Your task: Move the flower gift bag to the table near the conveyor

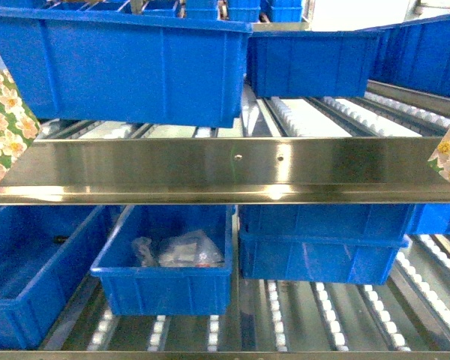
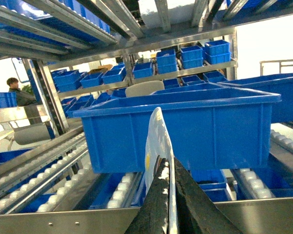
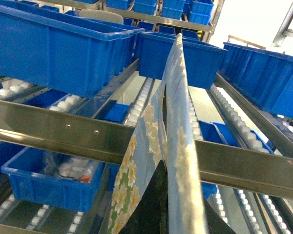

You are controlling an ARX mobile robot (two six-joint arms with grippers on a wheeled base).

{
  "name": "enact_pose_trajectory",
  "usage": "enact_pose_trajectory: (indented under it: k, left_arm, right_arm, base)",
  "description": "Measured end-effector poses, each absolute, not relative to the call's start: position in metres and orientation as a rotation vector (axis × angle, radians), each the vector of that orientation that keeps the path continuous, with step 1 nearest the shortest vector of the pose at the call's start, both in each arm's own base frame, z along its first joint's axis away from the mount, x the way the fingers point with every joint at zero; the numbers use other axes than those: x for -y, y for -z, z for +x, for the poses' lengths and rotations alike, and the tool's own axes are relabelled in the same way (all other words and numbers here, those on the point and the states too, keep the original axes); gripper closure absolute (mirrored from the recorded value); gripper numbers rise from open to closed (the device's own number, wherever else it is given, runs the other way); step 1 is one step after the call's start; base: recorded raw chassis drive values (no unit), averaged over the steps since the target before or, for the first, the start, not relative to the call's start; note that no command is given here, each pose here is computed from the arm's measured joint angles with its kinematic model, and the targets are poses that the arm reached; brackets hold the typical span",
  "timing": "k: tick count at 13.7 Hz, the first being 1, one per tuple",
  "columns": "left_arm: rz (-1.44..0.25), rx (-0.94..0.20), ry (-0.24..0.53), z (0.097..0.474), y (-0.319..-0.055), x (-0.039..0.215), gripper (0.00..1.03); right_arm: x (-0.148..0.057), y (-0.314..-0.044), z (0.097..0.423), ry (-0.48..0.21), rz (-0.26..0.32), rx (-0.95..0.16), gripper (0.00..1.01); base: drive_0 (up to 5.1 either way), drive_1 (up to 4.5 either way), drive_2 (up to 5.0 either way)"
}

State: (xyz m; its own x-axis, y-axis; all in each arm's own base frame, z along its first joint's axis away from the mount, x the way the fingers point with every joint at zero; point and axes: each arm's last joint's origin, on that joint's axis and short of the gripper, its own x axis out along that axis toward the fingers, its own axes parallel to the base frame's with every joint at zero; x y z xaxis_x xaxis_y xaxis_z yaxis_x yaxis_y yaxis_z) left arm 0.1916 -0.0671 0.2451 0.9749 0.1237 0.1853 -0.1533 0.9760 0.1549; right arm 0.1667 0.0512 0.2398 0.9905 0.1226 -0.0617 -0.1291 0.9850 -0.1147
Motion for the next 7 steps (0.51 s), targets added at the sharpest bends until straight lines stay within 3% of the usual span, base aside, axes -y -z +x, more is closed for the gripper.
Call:
enact_pose_trajectory:
  k: [7]
  left_arm:
    - [0.170, 0.176, -0.140, 0.1916, -0.2451, 0.0671, 1.01]
  right_arm:
    - [-0.0512, -0.2399, 0.1667, -0.127, -0.119, -0.054, 0.99]
  base:
    - [-4.7, 0.97, 3.8]
